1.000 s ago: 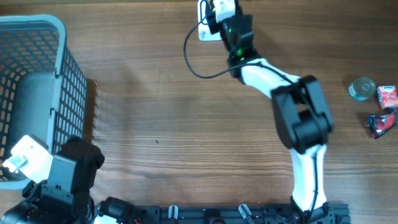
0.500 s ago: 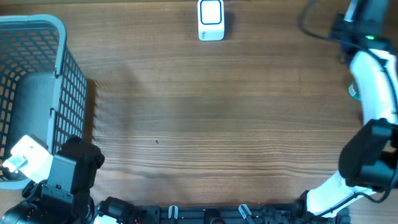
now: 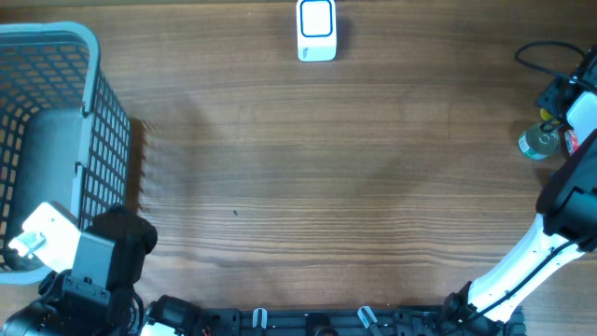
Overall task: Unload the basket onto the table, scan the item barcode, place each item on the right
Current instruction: 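Carry the Mentos tube right and place it on the table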
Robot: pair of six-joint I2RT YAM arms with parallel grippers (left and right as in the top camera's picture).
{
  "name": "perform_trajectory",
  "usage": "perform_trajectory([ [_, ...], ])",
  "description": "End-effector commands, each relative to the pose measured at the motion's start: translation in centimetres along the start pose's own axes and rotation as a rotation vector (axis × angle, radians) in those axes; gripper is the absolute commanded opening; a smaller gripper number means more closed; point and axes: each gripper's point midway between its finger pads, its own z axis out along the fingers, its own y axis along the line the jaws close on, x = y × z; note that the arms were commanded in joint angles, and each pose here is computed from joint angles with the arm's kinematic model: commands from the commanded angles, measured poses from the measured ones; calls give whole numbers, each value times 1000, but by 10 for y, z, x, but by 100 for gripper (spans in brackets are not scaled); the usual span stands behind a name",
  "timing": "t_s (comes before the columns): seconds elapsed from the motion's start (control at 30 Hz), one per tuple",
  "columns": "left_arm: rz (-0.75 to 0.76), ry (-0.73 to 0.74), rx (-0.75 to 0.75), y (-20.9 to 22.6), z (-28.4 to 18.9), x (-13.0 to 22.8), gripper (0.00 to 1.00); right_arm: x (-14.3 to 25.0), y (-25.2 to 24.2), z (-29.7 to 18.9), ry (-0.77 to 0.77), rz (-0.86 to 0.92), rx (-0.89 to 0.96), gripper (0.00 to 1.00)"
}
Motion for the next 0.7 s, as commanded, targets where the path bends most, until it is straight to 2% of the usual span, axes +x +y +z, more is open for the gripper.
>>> perform_trajectory([
  [0.0, -17, 32, 6, 0, 1, 6, 100, 23, 9, 20, 62, 16, -29, 71],
  [0.03, -17, 32, 6, 0, 1, 6, 100, 25, 9, 20, 67, 15, -28, 99],
  [0.17, -13, 34, 1, 1, 1, 7, 100, 27, 13, 9, 93, 7, -63, 100],
  [0.3, -13, 33, 1, 1, 1, 7, 100, -12, 9, -40, -3, 21, -77, 100],
  [0.47, -27, 2, 6, -2, 1, 1, 100, -70, -1, -143, -207, 49, -107, 100],
  [0.5, -34, -20, 8, -3, 1, -4, 100, -81, -5, -178, -258, 55, -121, 100],
  [0.53, -42, -54, 10, -4, 1, -11, 100, -84, -3, -208, -289, 54, -164, 100],
  [0.6, -53, -174, 38, -9, -8, -37, 100, -88, 22, -279, -376, -47, -375, 100],
  [0.67, -92, -334, 73, -13, -26, -74, 100, -89, 33, -332, -466, -112, -485, 100],
])
